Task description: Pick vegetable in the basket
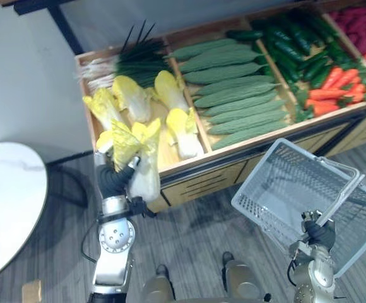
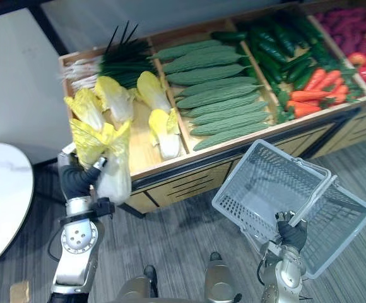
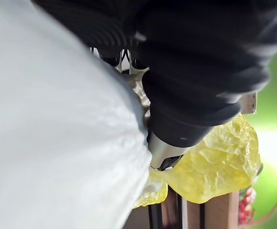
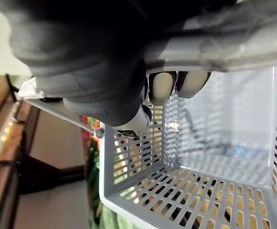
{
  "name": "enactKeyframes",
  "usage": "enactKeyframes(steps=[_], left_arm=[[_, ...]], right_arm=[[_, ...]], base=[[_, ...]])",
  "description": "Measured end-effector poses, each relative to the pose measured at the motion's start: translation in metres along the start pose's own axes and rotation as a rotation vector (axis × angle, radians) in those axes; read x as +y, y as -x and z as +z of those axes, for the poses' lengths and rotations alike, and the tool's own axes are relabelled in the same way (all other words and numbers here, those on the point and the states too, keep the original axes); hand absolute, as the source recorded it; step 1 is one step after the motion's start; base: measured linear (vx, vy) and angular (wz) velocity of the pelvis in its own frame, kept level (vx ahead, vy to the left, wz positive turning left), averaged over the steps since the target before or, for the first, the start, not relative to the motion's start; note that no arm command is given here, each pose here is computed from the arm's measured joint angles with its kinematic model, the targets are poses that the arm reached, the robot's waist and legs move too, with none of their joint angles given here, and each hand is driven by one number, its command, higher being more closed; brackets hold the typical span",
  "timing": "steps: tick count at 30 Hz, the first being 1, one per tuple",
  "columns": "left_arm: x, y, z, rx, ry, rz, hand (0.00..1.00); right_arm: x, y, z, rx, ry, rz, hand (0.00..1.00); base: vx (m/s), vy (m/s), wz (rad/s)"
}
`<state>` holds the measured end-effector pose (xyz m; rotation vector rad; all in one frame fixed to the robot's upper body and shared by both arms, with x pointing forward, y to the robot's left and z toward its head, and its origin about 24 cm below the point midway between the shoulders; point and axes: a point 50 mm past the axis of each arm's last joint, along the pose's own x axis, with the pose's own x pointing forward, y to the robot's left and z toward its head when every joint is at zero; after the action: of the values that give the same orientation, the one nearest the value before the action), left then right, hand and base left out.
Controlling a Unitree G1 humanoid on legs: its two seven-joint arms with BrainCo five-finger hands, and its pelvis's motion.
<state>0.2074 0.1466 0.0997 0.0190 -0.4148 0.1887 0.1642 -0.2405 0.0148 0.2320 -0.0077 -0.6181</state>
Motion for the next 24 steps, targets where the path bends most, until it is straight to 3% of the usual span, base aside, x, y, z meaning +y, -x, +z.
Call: enactKeyframes(steps=[7,12,17,24], left_arm=[[-0.013,-0.005,-0.005,0.015,0.054,-0.056,1.0],[-0.019,-0.02,-0.019,0.044,0.063,-0.068,1.0],[-0.037,-0.027,-0.038,0.109,0.045,-0.142,1.0],[-0.057,-0.019,-0.055,0.199,0.034,-0.216,1.0]], right_arm=[[0.049,-0.005,0.008,-0.051,0.004,0.177,1.0],[0.103,-0.02,0.007,-0.052,0.02,0.425,1.0],[0.121,-0.016,0.007,-0.019,0.041,0.584,1.0],[0.149,-0.011,0.014,-0.006,-0.048,0.723,1.0]], base=[[-0.02,0.077,-1.43],[0.1,-0.148,-1.87],[0.29,-0.171,-1.34],[0.28,0.144,-1.01]])
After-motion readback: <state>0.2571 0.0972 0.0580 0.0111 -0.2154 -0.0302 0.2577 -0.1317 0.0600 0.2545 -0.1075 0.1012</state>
